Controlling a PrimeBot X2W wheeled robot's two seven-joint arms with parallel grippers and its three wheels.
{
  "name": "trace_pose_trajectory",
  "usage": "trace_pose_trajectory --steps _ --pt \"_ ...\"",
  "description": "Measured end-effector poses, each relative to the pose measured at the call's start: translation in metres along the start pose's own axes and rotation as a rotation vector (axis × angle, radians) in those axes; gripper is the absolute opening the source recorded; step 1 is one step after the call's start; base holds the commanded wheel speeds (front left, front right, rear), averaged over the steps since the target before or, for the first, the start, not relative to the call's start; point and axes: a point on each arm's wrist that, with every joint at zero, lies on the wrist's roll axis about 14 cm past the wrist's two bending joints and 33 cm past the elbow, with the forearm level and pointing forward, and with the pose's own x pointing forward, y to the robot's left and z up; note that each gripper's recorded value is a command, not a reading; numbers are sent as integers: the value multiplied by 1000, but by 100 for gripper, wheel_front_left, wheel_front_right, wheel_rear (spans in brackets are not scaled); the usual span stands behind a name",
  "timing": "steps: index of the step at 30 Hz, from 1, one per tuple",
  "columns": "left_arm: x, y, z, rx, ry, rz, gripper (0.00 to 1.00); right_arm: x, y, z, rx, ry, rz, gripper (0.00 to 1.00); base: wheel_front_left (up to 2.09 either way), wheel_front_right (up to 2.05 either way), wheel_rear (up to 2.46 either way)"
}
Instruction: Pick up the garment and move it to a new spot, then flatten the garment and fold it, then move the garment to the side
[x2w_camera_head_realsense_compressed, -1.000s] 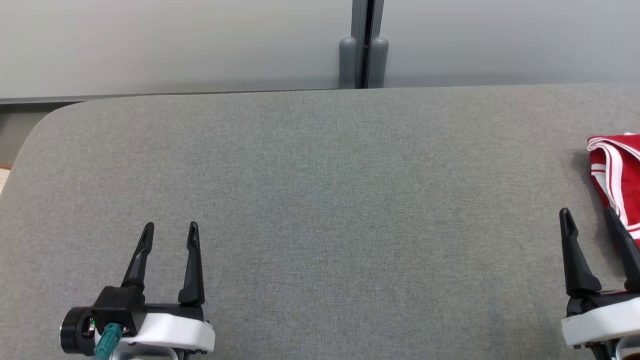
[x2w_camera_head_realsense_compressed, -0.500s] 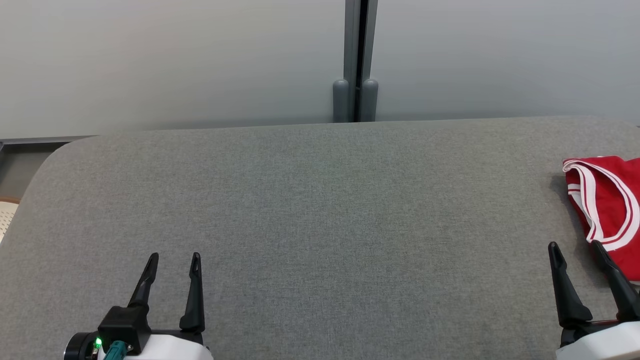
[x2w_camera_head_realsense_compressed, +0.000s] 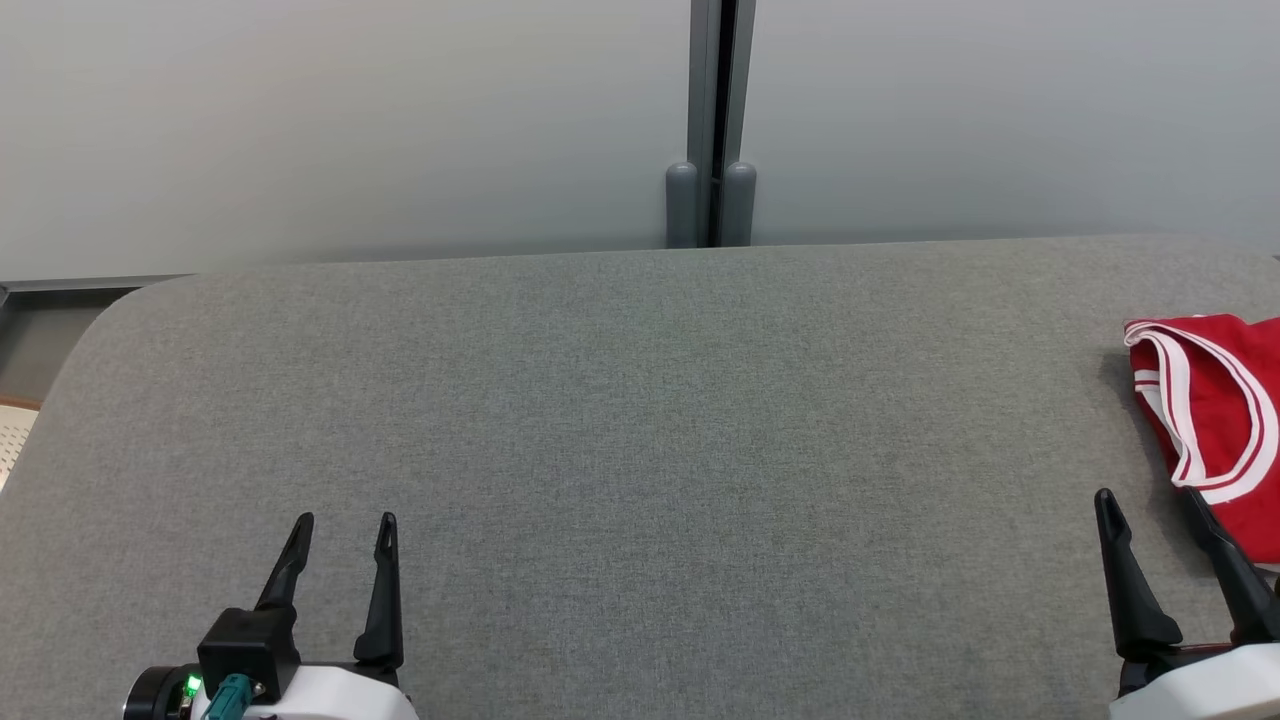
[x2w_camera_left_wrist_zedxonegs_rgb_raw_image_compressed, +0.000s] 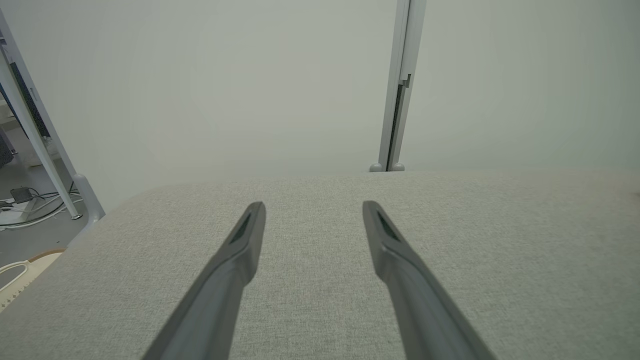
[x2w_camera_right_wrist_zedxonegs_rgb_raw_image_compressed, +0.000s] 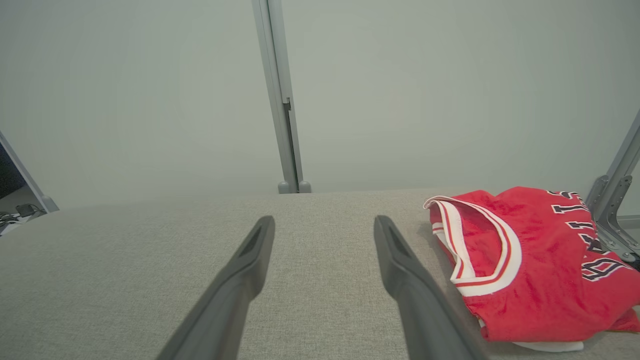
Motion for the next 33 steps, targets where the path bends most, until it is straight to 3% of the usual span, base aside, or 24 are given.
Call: trace_pose_trajectory --steps 26,27,33 --pt "-1 4 -3 3 10 8 100 0 6 -2 13 4 10 100 0 0 0" --pt "-2 4 -3 2 12 7 0 0 6 -2 13 4 10 0 0 0 0" --pt "-13 2 -29 -38 99 21 0 -3 7 -23 63 62 2 0 0 0 0"
